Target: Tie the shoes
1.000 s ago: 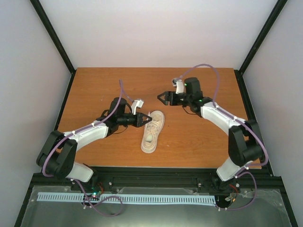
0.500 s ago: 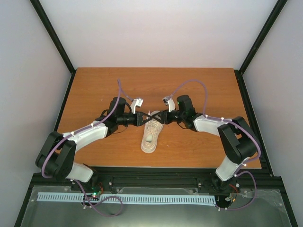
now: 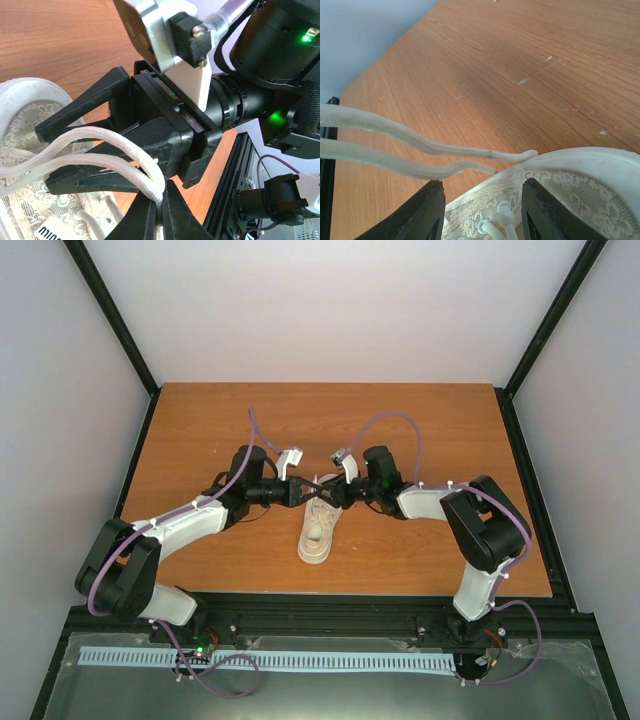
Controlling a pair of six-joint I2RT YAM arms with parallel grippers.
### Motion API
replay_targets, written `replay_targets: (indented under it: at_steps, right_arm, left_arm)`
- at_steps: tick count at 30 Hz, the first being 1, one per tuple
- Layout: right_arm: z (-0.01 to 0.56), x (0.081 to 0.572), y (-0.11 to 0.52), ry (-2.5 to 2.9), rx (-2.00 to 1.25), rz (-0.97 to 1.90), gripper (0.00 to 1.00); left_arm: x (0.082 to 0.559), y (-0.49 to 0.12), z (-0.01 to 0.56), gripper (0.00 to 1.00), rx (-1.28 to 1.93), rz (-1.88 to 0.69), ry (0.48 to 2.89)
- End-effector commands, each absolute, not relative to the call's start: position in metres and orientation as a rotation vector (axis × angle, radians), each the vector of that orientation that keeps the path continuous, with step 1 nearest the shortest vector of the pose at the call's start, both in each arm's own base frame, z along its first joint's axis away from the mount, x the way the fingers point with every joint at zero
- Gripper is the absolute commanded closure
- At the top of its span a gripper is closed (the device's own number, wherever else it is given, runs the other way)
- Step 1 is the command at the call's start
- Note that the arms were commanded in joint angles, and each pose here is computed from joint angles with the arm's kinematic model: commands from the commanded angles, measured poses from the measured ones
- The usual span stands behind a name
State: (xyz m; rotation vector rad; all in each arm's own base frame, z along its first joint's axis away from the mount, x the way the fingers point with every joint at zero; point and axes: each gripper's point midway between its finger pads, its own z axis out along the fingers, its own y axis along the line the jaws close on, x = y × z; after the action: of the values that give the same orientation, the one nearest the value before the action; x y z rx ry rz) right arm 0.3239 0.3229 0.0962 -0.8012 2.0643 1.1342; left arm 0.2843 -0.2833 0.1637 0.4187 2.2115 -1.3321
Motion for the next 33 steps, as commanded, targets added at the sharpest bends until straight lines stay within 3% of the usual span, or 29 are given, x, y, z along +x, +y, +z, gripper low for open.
replay_targets:
  at_steps: [1, 15, 18, 22, 33]
  right_arm:
    - [0.102, 0.327, 0.336, 1.955, -0.899, 1.126, 0.57]
    - [0.111, 0.328, 0.345, 1.872, -0.945, 1.119, 0.56]
    - [0.112, 0.331, 0.346, 1.87, -0.935, 1.117, 0.67]
    - [0.116, 0.333, 0.343, 1.87, -0.906, 1.09, 0.95]
    - [0.113, 0.317, 0.292, 2.054, -0.819, 0.826, 0.97]
  left_arm:
    - [0.289, -0.286, 0.181, 0.99, 0.436, -1.351, 2.162]
    - [0.289, -0.287, 0.18, 0.99, 0.431, -1.351, 2.172]
    - [0.29, -0.287, 0.18, 0.99, 0.431, -1.352, 2.172]
    - [0.29, -0.285, 0.18, 0.99, 0.424, -1.341, 2.172]
    - [0.293, -0.283, 0.175, 0.99, 0.404, -1.317, 2.183]
